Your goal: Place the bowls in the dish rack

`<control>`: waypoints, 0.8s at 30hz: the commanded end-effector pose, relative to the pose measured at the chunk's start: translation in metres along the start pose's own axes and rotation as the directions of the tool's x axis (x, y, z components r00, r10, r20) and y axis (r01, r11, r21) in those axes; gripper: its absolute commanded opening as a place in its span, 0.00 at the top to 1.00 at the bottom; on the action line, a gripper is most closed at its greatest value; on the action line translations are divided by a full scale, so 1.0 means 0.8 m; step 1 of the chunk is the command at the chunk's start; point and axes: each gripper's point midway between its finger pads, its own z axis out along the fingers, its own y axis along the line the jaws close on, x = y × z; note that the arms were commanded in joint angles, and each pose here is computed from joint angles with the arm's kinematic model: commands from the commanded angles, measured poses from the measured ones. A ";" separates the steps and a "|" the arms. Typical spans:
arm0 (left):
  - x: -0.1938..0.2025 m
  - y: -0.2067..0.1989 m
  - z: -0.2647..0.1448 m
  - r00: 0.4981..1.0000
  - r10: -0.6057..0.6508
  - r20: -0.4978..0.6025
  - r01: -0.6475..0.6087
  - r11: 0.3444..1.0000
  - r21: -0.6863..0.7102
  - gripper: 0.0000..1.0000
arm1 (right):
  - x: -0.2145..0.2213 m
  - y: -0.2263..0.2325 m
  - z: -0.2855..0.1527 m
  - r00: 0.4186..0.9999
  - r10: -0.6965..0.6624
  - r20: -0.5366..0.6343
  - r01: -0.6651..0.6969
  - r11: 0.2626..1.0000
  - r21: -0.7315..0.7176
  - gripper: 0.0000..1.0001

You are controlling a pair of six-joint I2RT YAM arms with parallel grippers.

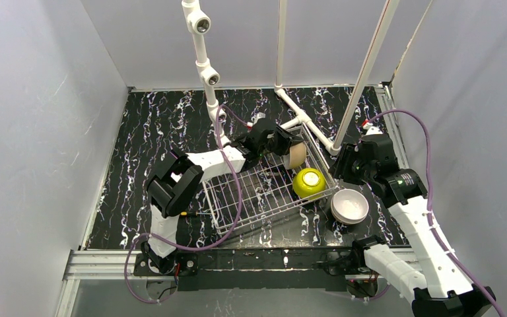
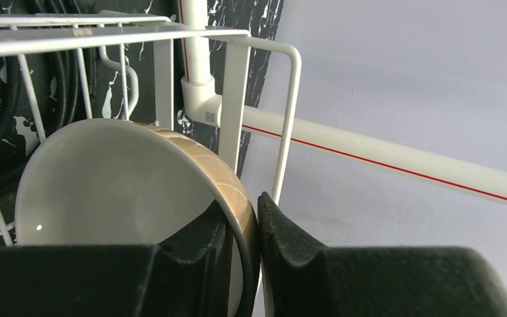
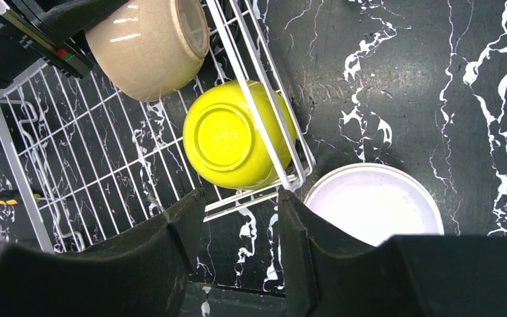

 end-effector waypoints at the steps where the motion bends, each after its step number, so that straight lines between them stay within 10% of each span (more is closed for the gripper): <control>1: -0.013 -0.041 -0.013 0.998 -0.055 0.035 0.051 0.991 0.120 0.97 | -0.009 -0.003 -0.003 0.999 -0.017 0.041 0.017 1.000 0.008 0.46; 24: -0.026 0.018 -0.052 0.995 -0.001 0.097 0.009 0.996 -0.086 0.65 | -0.013 -0.009 0.001 0.999 -0.022 0.046 0.020 0.999 0.040 0.46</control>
